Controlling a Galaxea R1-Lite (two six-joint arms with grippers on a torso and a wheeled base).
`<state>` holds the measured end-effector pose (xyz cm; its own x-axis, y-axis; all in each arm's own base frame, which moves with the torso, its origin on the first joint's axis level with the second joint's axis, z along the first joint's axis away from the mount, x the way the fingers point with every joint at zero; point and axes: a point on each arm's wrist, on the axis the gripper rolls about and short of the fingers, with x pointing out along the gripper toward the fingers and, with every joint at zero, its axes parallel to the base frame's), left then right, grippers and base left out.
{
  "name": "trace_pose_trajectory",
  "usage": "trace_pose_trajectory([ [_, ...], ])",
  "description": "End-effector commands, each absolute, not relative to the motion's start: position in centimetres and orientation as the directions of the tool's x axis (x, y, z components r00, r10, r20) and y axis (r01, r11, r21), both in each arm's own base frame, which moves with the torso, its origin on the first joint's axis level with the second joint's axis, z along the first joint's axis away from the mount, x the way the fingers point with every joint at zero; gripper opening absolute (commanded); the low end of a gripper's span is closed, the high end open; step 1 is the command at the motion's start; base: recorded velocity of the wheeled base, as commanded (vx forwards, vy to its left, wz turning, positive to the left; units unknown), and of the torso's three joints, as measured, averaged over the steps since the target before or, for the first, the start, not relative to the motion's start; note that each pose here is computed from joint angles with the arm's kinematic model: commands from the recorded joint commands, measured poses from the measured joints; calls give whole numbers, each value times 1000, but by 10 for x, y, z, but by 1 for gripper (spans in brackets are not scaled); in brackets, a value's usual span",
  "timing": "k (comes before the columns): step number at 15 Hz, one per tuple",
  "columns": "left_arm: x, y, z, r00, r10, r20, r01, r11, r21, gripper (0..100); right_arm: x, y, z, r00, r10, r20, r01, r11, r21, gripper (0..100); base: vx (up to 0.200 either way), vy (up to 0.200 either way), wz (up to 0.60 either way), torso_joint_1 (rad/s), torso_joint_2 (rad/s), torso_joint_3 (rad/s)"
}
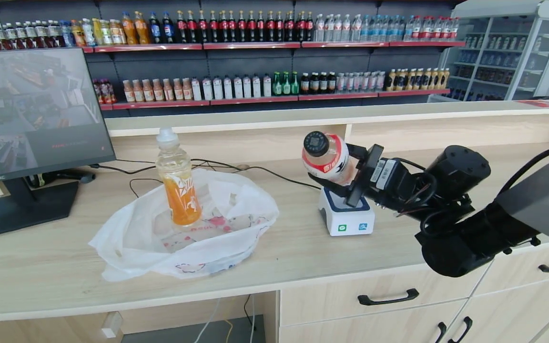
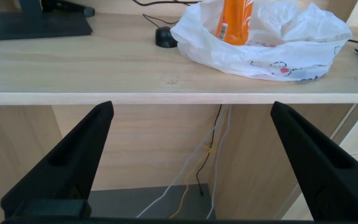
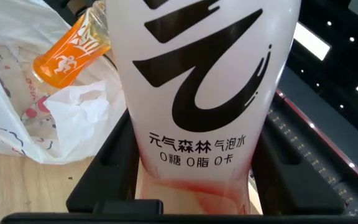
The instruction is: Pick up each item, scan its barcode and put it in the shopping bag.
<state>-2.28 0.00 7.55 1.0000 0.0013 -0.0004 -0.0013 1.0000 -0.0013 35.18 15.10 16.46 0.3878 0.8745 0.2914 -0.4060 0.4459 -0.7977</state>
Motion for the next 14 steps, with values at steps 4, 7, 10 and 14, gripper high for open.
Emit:
trace_pose_trajectory([
  [4,-23,0,75,1000,2,0,-2,1000,-2,100,355,139,162,375,886,272,-346,406,-846,0,0,0,0,0,0,0],
  [7,-23,0,75,1000,2,0,-2,1000,-2,100,353,130,154,354,906,232,-302,345,-889,0,0,0,0,0,0,0],
  [10,-23,0,75,1000,2,0,-2,1000,-2,100,364,114,140,390,898,203,-300,332,-894,0,0,0,0,0,0,0],
  [14,-23,0,75,1000,2,0,-2,1000,-2,100,367,103,135,375,908,185,-296,306,-905,0,0,0,0,0,0,0],
])
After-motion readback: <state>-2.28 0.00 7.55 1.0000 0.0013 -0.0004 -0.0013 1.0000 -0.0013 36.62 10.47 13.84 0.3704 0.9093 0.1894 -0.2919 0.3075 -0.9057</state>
